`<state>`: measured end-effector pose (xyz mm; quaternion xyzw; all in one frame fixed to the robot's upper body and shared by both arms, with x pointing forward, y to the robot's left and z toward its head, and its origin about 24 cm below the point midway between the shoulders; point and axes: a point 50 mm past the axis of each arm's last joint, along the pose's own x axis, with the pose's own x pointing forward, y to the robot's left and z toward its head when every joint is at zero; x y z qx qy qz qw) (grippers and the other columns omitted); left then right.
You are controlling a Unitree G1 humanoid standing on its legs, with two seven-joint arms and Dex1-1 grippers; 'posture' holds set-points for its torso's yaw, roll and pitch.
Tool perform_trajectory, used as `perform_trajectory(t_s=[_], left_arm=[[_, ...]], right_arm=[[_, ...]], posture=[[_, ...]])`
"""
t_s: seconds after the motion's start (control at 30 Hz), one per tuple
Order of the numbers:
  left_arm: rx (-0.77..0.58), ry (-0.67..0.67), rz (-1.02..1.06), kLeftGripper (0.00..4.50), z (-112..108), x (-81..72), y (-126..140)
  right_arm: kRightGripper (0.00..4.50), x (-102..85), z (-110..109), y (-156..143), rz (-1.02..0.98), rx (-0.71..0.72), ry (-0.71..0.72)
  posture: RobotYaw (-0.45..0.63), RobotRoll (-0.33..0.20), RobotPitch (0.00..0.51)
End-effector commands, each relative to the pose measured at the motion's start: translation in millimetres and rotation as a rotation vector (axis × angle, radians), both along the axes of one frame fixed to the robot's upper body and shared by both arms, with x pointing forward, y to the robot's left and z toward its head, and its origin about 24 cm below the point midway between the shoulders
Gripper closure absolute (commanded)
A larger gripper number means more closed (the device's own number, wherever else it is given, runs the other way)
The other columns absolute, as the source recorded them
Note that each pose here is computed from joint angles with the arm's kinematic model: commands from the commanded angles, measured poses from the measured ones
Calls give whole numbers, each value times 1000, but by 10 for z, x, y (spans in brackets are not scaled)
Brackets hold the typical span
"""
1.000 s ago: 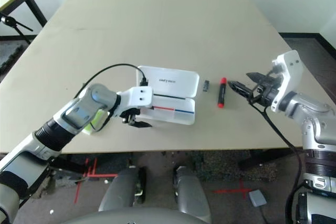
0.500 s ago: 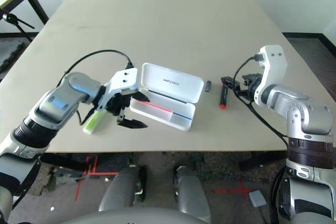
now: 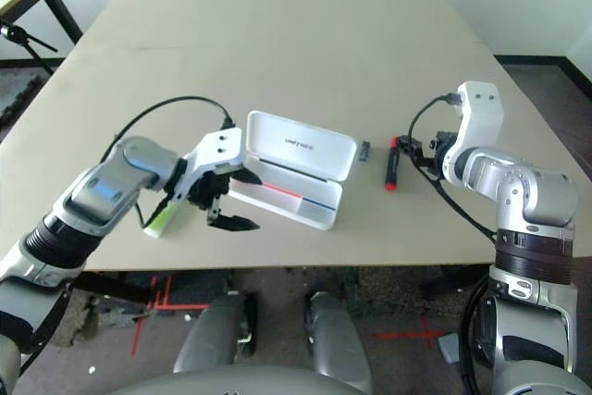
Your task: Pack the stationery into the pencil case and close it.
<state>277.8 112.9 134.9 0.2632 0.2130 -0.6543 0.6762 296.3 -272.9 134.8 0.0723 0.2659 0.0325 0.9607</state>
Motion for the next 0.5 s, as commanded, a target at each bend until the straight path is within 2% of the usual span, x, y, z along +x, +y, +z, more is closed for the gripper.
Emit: perform_trajectory(t_s=[0.03,0.4,0.5], left_arm=[[-17,-2,-16,17,54,-9,3],[-55,-43,57,17,313,16,237],[-59,-47,76,0,352,3,301]], right_arm=[[0,6,-61,-5,-32,24,37],[0,140,-341,141,-17,67,147],[640,151,-399,150,-21,63,173]], posture=[[172,0,114],[240,0,100],[256,0,101]])
